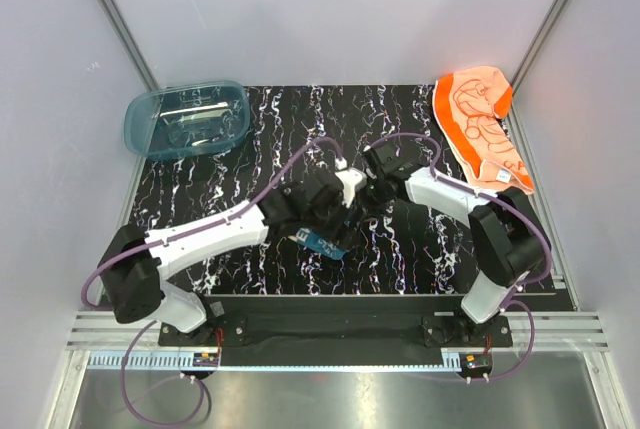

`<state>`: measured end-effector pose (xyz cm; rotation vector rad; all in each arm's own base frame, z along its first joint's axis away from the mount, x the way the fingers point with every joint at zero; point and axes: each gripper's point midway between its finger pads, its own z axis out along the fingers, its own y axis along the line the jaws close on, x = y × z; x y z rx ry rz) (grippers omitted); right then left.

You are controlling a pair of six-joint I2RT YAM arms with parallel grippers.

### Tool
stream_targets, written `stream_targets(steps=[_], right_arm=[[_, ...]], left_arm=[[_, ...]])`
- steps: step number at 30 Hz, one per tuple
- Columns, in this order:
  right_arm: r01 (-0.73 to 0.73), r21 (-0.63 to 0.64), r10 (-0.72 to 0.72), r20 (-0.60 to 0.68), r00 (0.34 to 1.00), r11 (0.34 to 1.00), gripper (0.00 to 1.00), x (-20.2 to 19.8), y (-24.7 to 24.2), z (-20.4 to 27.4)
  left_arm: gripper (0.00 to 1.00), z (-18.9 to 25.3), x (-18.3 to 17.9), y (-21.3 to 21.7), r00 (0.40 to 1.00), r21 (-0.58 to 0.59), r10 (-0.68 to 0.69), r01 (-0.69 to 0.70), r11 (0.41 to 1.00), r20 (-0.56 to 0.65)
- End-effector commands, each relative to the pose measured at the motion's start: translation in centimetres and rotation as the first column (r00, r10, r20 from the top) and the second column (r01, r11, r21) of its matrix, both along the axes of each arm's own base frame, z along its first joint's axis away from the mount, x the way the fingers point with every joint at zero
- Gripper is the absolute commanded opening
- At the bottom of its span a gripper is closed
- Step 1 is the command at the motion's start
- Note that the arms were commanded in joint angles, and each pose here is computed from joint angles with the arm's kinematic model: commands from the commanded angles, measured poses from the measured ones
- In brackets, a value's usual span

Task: Roll the towels
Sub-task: Roll the towel

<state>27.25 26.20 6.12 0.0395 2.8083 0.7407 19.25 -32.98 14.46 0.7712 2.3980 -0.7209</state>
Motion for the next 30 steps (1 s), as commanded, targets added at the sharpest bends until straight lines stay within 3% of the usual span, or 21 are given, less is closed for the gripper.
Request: stream_targets(steps=[1, 14, 24, 27, 30], right_arm=[[-0.039, -0.077, 0.036, -0.035, 0.999, 0.996, 0.33, -0.7, -0.6, 0.0], [-0.057, -0.069, 0.051, -0.084, 0.995, 0.996, 0.31, -1.2, 0.2, -1.0], [-0.058, -0.070, 0.050, -0.098, 0.994, 0.996, 0.31, -0.9, 0.5, -0.9], [-0.063, -0.069, 0.055, -0.105, 0.993, 0.996, 0.31, -0.9, 0.6, -0.8], [-0.066, -0.075, 0.057, -0.114, 0.992, 0.995, 0.31, -0.9, 0.6, -0.8]], left_arm=[[0.80, -0.4, 1.0, 0.8, 0.983, 0.121, -0.009, -0.013, 0.993, 0.184], [0.80, -8.1, 0.5, -0.4, 0.986, 0.264, -0.050, 0.006, 0.964, 0.161], [0.79, -11.5, -0.6, 0.2, 0.990, 0.303, -0.050, 0.007, 0.953, 0.134], [0.72, -13.0, -1.0, 0.9, 0.992, 0.316, -0.036, -0.004, 0.949, 0.120], [0.58, -13.5, -0.9, 1.2, 0.992, 0.326, -0.021, -0.020, 0.945, 0.121]])
